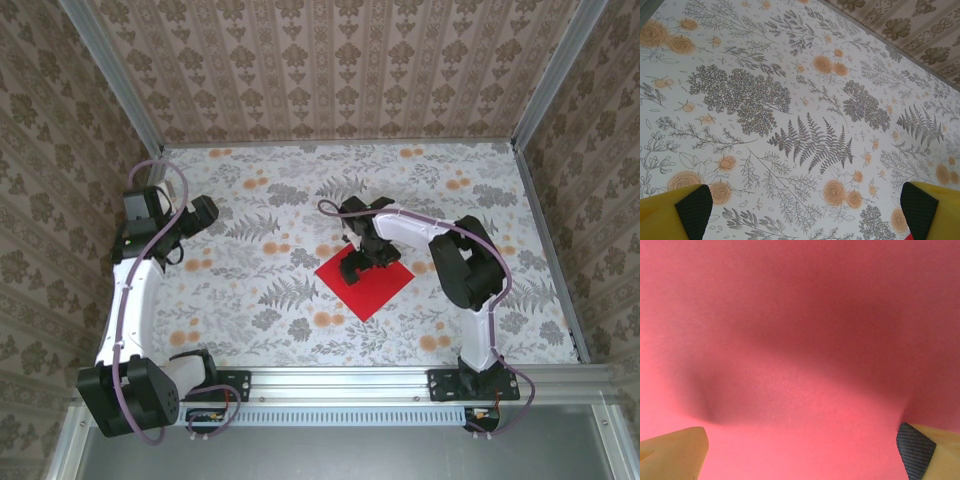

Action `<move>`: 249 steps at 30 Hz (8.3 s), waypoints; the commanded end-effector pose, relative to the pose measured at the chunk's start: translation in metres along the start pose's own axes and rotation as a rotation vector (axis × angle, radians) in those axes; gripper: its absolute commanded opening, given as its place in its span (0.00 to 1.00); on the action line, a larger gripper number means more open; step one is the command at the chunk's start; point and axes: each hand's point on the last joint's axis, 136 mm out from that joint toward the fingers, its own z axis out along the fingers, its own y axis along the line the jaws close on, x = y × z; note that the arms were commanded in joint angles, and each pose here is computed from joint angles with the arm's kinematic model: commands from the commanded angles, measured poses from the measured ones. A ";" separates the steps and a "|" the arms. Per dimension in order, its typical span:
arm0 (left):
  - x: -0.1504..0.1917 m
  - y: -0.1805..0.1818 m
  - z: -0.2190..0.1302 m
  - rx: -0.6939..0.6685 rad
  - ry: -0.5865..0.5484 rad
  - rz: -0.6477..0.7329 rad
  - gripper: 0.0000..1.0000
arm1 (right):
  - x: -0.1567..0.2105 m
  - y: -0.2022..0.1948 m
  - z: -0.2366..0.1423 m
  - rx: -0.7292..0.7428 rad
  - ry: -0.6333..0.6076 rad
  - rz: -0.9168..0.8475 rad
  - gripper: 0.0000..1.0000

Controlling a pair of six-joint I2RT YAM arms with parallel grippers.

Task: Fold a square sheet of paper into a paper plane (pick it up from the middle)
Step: Fold the square sheet of paper in half at the center of the table, then hold the square sheet of paper at the center of the table.

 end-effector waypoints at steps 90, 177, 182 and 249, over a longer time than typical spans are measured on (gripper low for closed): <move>0.204 -0.159 0.067 0.456 0.445 -0.121 0.84 | -0.039 0.071 -0.086 -0.947 -0.296 0.397 0.39; 0.279 -0.236 0.129 0.521 0.667 -0.075 0.35 | 0.047 -0.049 0.060 -0.091 0.021 0.643 0.48; 0.280 -0.237 0.129 0.526 0.674 -0.075 0.33 | 0.050 -0.050 0.065 -0.077 0.035 0.642 0.48; 0.350 -0.166 0.155 0.092 0.982 -0.065 0.12 | -0.031 0.016 -0.033 -0.619 -0.255 0.572 0.11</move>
